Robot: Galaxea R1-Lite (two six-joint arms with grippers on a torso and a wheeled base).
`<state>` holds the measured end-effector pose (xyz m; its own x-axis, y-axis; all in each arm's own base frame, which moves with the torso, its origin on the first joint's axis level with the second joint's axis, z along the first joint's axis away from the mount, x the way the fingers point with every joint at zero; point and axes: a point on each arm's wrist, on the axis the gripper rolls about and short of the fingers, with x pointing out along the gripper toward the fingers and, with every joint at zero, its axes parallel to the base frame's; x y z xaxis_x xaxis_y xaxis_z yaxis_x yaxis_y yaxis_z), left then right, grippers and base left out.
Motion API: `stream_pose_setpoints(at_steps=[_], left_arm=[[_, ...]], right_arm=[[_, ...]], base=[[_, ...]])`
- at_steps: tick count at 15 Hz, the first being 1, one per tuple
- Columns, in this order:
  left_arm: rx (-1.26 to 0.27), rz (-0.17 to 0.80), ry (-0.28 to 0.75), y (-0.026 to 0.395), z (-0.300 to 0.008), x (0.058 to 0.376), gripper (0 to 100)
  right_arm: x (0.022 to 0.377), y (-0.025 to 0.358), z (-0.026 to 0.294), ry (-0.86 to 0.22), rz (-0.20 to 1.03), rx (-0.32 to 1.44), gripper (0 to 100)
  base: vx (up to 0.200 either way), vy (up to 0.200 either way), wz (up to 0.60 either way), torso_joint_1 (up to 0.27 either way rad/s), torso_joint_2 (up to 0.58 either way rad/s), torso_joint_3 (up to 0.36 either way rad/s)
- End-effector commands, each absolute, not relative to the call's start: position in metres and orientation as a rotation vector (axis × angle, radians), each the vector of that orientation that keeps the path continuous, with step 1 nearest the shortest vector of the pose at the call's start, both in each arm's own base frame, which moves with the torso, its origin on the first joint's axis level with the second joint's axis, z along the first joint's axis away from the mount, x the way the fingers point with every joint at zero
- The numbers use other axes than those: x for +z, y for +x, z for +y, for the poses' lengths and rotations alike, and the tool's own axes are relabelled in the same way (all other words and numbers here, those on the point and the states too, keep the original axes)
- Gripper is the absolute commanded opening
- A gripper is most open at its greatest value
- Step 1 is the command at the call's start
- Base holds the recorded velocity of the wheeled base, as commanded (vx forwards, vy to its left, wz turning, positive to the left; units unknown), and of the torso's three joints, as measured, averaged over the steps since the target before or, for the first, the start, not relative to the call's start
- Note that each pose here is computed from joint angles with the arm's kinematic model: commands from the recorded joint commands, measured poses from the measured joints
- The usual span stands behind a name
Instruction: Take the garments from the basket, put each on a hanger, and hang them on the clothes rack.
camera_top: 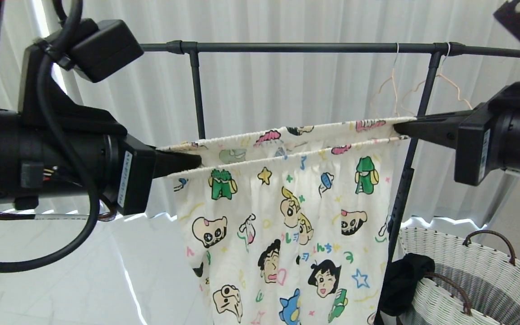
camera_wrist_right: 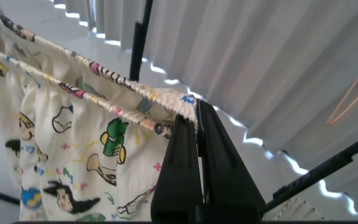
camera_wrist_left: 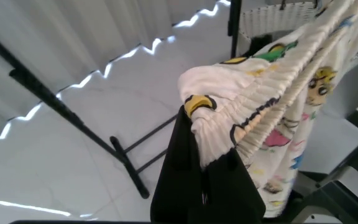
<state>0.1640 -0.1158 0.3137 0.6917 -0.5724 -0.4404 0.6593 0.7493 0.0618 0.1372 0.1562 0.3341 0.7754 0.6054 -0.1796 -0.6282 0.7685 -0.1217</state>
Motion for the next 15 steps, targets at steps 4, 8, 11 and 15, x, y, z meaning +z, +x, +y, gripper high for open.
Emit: stream_pose_setpoints(at_steps=[4,8,11,15], left_arm=[[-0.710,0.347,0.242,0.134,-0.106,0.320,0],[-0.645,0.313,0.334,0.134,-0.105,0.322,0],[-0.652,0.345,0.373,0.154,-0.126,0.318,0],[-0.700,0.366,0.391,0.177,-0.158,0.316,0]], right_arm=[[0.345,0.130,0.148,-0.204,0.117,0.680,0],[0.349,0.118,0.136,-0.227,0.117,0.685,0],[0.348,0.091,0.115,-0.251,0.157,0.749,0],[0.332,0.064,0.117,-0.306,0.211,0.925,0]], base=[[0.000,0.000,0.00,0.000,0.00,0.000],[0.000,0.000,0.00,0.000,0.00,0.000],[0.000,0.000,0.00,0.000,0.00,0.000],[0.000,0.000,0.00,0.000,0.00,0.000]])
